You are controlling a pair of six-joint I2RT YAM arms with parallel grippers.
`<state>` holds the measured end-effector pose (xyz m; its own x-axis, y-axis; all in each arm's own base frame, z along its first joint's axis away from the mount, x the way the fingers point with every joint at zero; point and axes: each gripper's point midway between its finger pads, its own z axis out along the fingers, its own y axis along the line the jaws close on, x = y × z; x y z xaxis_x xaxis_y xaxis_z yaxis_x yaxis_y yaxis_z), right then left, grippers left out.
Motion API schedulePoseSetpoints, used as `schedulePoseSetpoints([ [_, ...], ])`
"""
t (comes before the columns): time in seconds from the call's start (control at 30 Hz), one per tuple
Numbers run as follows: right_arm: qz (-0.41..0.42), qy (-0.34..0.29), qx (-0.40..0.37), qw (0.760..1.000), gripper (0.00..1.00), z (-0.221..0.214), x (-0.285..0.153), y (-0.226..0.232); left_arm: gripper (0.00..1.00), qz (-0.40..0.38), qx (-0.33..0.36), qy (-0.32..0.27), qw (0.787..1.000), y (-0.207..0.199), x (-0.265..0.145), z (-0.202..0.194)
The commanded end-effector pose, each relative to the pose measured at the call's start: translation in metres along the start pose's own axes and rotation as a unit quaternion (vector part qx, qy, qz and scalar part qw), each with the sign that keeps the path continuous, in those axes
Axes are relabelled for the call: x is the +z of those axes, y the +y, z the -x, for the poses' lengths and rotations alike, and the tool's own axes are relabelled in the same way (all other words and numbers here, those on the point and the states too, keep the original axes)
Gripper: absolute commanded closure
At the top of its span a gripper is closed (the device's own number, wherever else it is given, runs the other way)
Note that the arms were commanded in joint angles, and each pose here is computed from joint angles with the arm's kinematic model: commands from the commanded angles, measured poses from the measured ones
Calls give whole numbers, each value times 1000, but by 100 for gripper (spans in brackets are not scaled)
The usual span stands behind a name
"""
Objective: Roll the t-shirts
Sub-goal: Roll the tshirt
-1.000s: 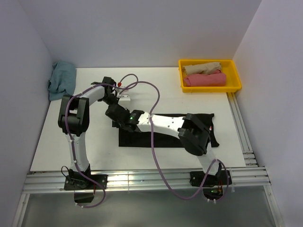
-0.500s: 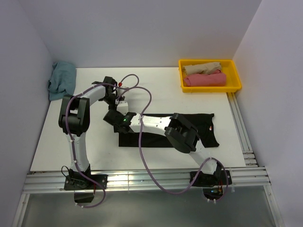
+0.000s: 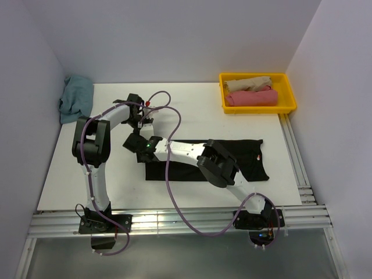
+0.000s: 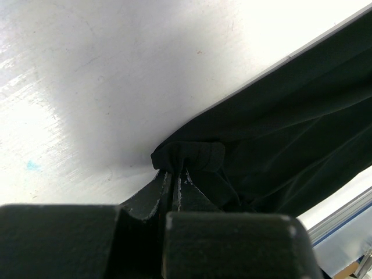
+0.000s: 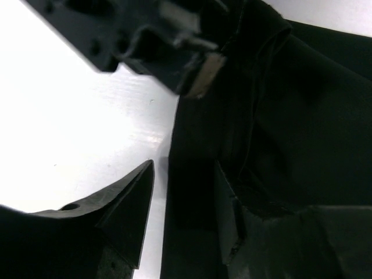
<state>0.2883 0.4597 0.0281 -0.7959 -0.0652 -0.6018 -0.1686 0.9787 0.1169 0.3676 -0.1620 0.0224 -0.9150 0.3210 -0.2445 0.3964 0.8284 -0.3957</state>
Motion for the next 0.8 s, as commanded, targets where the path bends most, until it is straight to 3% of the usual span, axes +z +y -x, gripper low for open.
schedulePoseSetpoints([
  [0.0, -30, 25, -9, 999, 49, -16, 8, -8, 99, 9, 14, -25, 1000, -8, -20, 15],
  [0.27, -55, 54, -5, 997, 70, -35, 12, -22, 100, 16, 15, -29, 999, -7, -23, 18],
  [0.33, -46, 59, 1, 997, 77, -39, 12, -21, 100, 16, 14, -29, 999, -7, -24, 18],
  [0.37, -40, 57, 7, 998, 85, -38, 11, -20, 99, 15, 15, -31, 999, -8, -26, 19],
  [0.57, 61, 48, 68, 995, 86, -38, -2, -11, 92, 24, 21, -40, 999, -7, -31, 23],
  [0.77, 160, 13, 154, 975, 86, -9, -17, -1, 74, 20, 33, -60, 997, -12, -40, 34],
])
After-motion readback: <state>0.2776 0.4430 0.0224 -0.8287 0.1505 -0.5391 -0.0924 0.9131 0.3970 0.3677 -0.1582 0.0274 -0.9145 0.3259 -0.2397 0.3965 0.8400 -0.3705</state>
